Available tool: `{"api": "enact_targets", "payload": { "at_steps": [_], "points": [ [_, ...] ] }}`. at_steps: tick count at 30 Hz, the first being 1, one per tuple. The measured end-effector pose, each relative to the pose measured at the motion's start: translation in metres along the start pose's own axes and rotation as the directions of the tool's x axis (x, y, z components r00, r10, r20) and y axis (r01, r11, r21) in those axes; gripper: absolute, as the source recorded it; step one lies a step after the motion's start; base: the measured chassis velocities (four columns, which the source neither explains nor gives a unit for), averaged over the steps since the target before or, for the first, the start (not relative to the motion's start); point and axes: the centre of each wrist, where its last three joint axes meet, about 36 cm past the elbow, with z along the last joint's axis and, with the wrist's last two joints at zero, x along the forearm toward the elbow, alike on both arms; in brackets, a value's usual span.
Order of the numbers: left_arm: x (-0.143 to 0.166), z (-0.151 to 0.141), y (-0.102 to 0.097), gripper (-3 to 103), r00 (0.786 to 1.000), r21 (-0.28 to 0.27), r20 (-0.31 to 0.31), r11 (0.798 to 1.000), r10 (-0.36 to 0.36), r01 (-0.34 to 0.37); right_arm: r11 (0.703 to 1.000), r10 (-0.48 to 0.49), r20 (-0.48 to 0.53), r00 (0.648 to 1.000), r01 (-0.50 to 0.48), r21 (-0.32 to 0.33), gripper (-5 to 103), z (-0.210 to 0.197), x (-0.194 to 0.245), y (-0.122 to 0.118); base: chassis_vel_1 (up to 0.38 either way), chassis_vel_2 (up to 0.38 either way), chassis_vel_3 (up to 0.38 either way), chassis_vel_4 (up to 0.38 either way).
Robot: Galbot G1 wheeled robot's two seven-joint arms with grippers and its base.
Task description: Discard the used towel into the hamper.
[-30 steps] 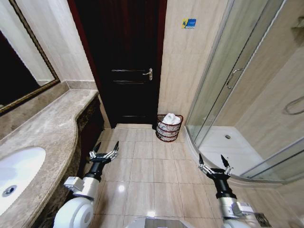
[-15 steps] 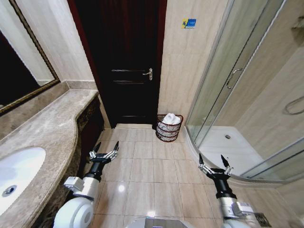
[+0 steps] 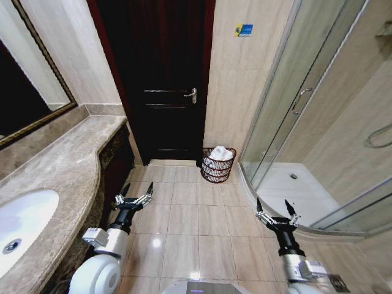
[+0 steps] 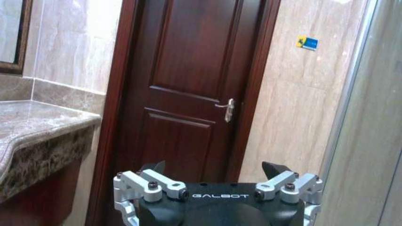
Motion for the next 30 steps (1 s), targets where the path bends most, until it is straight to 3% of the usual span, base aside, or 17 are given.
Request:
{"api": "enact_targets", "payload": {
  "at_steps": [30],
  "points": [
    [0.0, 0.0, 0.0, 100, 1.0, 0.0, 0.0, 1.0, 0.0, 0.0, 1.0, 0.0, 0.0, 1.0, 0.0, 0.0, 100, 0.0, 0.0, 0.0, 0.0, 0.0, 0.0, 0.0]
  ]
}}
